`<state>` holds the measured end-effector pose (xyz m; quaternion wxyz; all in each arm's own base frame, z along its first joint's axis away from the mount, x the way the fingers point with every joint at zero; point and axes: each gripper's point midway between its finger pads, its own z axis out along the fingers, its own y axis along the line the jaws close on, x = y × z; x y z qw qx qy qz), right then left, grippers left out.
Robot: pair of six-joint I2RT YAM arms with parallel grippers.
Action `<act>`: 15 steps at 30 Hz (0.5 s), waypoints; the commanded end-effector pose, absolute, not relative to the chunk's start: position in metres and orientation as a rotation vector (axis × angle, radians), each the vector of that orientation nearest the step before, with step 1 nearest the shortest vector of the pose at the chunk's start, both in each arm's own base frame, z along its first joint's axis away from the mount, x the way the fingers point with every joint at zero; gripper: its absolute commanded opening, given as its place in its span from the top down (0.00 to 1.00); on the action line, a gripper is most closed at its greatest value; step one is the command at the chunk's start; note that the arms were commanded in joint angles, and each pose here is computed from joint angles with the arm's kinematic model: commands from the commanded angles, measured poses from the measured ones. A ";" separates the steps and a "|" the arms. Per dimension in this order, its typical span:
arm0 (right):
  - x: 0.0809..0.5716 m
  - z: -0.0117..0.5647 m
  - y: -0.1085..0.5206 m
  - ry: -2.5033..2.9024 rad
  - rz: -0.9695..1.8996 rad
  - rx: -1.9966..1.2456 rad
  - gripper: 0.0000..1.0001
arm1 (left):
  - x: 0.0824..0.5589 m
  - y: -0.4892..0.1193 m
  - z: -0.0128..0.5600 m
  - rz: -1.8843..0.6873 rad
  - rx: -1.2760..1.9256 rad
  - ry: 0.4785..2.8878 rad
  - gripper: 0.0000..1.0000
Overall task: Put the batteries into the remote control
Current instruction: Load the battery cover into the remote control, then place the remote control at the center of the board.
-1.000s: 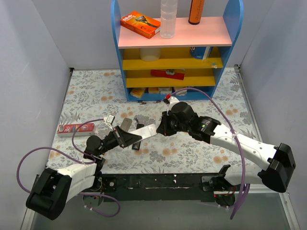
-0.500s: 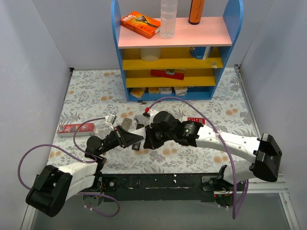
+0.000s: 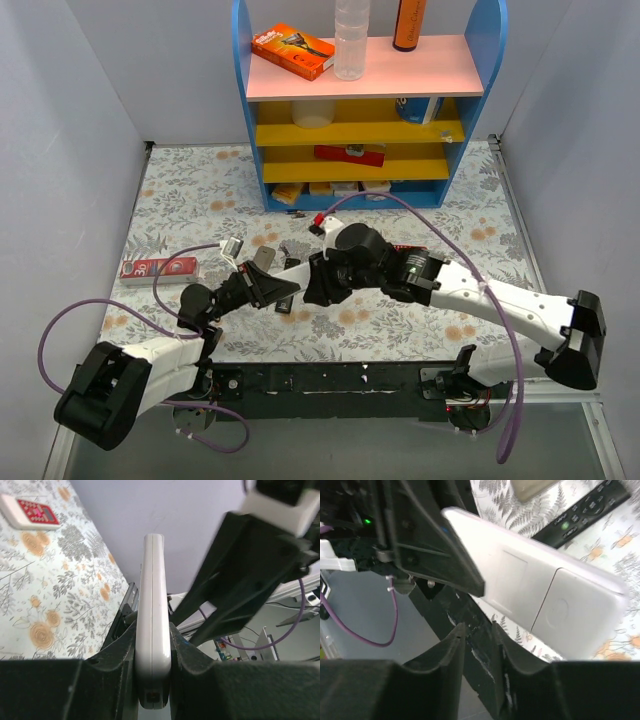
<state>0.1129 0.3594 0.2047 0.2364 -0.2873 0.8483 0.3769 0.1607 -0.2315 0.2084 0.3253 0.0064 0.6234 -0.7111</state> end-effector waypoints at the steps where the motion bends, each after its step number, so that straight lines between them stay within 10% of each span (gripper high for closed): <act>1: 0.135 0.252 0.332 2.190 0.936 -0.722 0.60 | 0.174 -0.239 0.194 -1.783 0.033 1.735 1.00; 15: 0.198 0.184 0.241 2.262 0.747 -0.363 0.36 | 0.206 -0.279 0.111 -1.738 -0.104 2.175 1.00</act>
